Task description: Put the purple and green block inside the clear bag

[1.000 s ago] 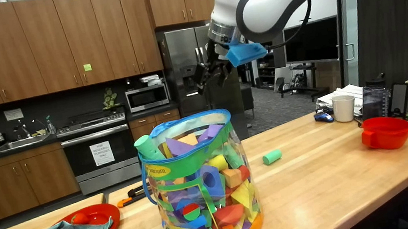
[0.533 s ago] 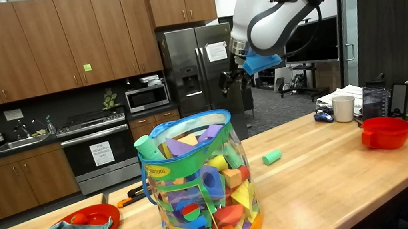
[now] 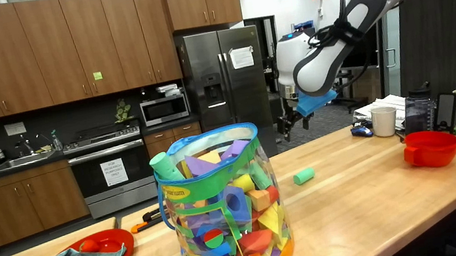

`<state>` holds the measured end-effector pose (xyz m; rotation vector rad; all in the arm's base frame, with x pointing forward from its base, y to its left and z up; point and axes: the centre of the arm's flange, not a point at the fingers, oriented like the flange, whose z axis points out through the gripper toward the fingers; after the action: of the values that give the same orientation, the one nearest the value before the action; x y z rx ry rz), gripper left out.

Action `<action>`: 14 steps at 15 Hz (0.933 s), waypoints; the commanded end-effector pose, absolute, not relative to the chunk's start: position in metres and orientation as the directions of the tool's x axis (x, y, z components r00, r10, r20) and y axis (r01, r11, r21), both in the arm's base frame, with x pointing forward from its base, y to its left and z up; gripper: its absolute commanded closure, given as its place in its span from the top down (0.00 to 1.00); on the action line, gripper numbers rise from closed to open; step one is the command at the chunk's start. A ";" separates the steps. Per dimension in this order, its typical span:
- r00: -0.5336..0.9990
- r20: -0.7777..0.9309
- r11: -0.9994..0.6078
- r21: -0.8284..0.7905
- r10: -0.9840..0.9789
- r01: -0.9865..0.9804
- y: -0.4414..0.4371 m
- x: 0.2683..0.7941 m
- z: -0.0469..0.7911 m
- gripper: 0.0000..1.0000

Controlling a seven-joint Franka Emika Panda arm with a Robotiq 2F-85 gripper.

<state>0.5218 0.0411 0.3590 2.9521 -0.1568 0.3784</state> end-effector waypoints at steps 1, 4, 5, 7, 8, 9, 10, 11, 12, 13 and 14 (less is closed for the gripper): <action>0.971 0.224 -0.982 0.146 -0.085 -0.119 0.040 0.519 0.342 1.00; 0.975 0.208 -0.983 0.145 -0.082 -0.113 0.040 0.520 0.330 1.00; 0.974 0.214 -0.983 0.144 -0.081 -0.113 0.041 0.521 0.333 1.00; 0.972 0.220 -0.983 0.143 -0.080 -0.113 0.042 0.521 0.336 1.00; 0.975 0.215 -0.987 0.135 -0.057 -0.087 0.046 0.525 0.332 1.00; 0.978 0.205 -0.989 0.135 -0.031 -0.059 0.046 0.526 0.330 1.00; 0.982 0.187 -0.989 0.144 -0.006 -0.034 0.046 0.525 0.331 1.00; 0.983 0.181 -0.991 0.137 0.033 0.008 0.047 0.529 0.326 1.00; 0.982 0.173 -0.990 0.132 0.070 0.047 0.049 0.531 0.324 1.00; 0.983 0.152 -0.988 0.129 0.106 0.086 0.048 0.531 0.324 1.00; 0.979 0.138 -0.983 0.121 0.151 0.135 0.050 0.534 0.320 1.00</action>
<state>0.5225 0.0542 0.3226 2.9965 0.0600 0.2642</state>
